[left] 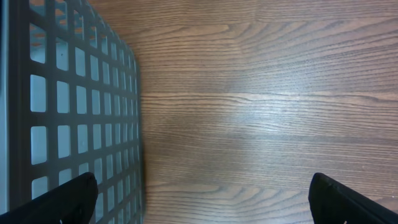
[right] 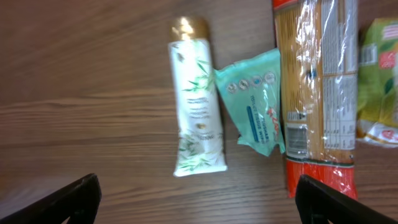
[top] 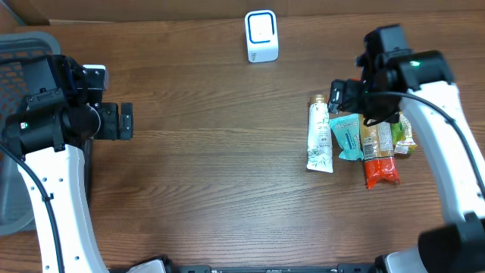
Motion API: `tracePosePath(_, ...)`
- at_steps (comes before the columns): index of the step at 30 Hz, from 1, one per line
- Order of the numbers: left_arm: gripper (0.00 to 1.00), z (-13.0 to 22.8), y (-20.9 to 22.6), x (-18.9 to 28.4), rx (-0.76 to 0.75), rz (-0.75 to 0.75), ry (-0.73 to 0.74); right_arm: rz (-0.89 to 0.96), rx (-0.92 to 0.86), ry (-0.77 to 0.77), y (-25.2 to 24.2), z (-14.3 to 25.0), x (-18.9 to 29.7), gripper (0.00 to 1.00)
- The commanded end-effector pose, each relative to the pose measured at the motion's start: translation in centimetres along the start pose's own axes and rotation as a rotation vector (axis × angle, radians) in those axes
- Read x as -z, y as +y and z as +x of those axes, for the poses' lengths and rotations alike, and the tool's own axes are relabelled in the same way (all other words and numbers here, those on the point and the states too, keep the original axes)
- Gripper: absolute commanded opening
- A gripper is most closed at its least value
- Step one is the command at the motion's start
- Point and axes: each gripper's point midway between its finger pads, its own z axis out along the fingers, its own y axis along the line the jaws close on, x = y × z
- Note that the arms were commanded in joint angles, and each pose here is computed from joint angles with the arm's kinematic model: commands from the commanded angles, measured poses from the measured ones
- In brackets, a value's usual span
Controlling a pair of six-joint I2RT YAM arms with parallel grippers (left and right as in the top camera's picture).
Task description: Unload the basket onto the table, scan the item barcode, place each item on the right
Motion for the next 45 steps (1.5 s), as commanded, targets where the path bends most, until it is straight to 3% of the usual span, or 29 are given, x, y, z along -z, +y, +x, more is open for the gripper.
tracePosePath(1,1.0,-0.2,0.0,0.4,-0.012,0.003,-0.013,-0.084,0.041,-0.105,2.0,-0.2,4.9,1.0)
tracePosePath(14,1.0,-0.2,0.0,0.4,-0.012,0.003,-0.013,-0.229,0.143,-0.176,4.1,3.4,14.4,1.0)
tracePosePath(22,1.0,-0.2,0.0,0.4,-0.012,0.003,-0.014,-0.285,0.171,-0.358,4.2,5.7,22.1,1.0)
tracePosePath(34,1.0,-0.2,0.0,0.4,-0.012,0.003,-0.013,-0.284,0.216,-0.46,3.4,7.7,24.9,1.0)
tracePosePath(40,1.0,-0.2,0.0,0.4,-0.012,0.003,-0.013,-0.121,0.183,-0.516,0.8,6.1,24.6,1.0)
tracePosePath(45,0.99,-0.2,0.0,0.4,-0.012,0.003,-0.013,-0.101,0.284,-0.635,1.1,4.3,24.9,1.0)
